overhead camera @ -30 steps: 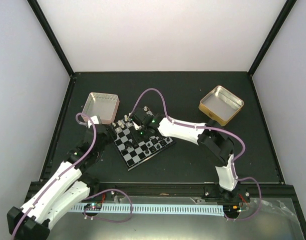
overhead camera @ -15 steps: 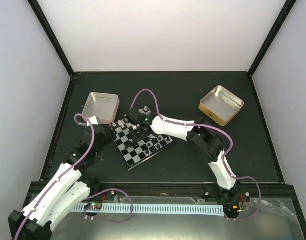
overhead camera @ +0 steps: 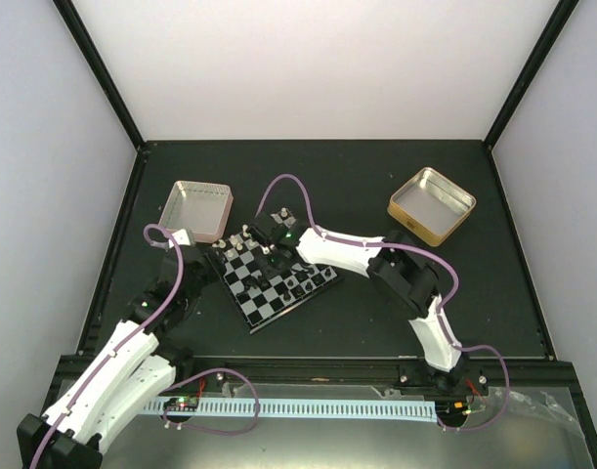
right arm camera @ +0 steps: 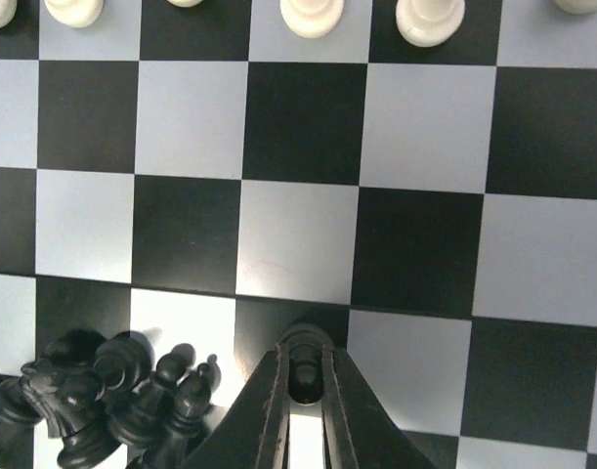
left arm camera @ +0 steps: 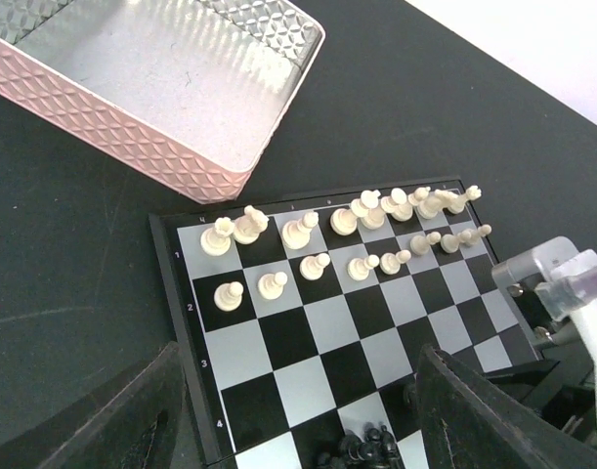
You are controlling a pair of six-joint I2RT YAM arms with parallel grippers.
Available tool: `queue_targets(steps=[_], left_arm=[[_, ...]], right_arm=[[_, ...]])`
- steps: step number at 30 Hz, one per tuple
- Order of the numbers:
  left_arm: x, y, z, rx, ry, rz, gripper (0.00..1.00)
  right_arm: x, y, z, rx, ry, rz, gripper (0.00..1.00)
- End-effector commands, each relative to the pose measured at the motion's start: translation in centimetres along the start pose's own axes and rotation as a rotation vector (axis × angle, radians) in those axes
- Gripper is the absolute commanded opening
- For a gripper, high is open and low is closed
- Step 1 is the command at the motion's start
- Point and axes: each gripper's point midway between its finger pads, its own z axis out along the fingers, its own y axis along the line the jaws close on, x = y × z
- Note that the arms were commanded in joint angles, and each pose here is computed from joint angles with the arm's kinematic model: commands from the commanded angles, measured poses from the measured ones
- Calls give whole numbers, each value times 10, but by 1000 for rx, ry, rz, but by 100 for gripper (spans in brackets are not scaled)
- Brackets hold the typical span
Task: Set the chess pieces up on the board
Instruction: Pick up the chess piece from the chessboard, then place the chess piece on the chessboard.
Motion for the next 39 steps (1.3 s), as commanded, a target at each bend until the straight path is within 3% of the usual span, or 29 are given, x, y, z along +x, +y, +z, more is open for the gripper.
queue_targets(steps=[1, 16, 34, 39], left_arm=[[2, 2, 0, 2, 10, 4, 66], [5, 0, 1, 21, 17, -6, 66], [7, 0, 2, 26, 20, -7, 66], [5, 0, 1, 25, 11, -9, 66]], right_arm=[[-8, -1, -25, 11, -56, -7, 7], [38, 2, -40, -5, 71, -40, 7], [56, 17, -32, -32, 169, -115, 8], [58, 16, -29, -20, 180, -110, 13]])
